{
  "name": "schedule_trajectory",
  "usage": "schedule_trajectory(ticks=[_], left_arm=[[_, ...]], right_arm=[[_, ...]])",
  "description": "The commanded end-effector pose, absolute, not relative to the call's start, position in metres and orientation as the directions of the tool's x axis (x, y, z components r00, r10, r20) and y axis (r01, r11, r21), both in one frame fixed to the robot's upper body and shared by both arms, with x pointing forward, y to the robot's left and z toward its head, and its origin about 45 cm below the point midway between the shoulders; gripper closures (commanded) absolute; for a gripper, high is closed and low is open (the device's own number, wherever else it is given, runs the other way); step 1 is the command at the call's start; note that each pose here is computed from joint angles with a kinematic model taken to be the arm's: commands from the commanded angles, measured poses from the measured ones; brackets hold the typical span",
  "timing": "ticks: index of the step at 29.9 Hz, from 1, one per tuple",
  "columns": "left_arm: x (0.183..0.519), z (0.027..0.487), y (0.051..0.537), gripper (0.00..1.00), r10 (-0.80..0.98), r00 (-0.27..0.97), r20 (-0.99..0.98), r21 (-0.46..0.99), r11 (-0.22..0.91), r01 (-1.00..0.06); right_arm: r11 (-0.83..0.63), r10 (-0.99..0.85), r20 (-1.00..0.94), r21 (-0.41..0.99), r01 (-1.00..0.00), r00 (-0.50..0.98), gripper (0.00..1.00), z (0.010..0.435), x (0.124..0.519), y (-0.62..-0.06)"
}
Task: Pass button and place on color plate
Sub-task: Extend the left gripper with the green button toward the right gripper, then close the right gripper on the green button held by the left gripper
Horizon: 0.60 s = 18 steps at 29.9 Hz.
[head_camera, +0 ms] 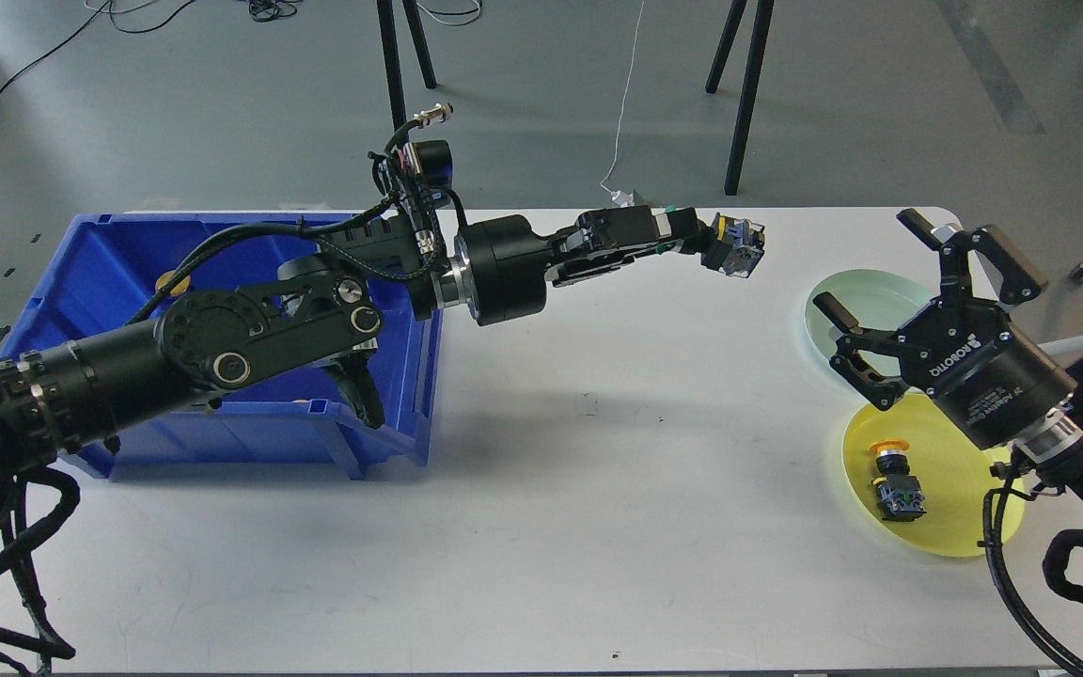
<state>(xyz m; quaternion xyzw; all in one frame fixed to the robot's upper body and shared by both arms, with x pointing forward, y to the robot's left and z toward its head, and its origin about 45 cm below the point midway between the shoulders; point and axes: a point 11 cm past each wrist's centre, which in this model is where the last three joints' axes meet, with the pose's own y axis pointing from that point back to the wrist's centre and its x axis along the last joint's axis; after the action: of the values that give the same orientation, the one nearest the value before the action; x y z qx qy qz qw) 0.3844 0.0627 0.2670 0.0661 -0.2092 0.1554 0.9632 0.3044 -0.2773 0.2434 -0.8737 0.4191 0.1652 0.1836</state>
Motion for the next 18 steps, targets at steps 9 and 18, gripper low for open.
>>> schedule_trajectory(ticks=[9,18], left_arm=[[0.384,0.267,0.063,0.92,0.272,0.865,0.422,0.062,0.943,-0.327],[0.385,0.266,0.065,0.92,0.274,0.864,0.422,0.064,0.942,-0.330]], right_arm=[[-0.600,-0.675,-0.426,-0.158,-0.784,0.602,0.04,0.226,0.311,-0.224],[-0.592,-0.650,-0.461,-0.191,-0.783,0.604,0.09,0.228,0.314,-0.202]])
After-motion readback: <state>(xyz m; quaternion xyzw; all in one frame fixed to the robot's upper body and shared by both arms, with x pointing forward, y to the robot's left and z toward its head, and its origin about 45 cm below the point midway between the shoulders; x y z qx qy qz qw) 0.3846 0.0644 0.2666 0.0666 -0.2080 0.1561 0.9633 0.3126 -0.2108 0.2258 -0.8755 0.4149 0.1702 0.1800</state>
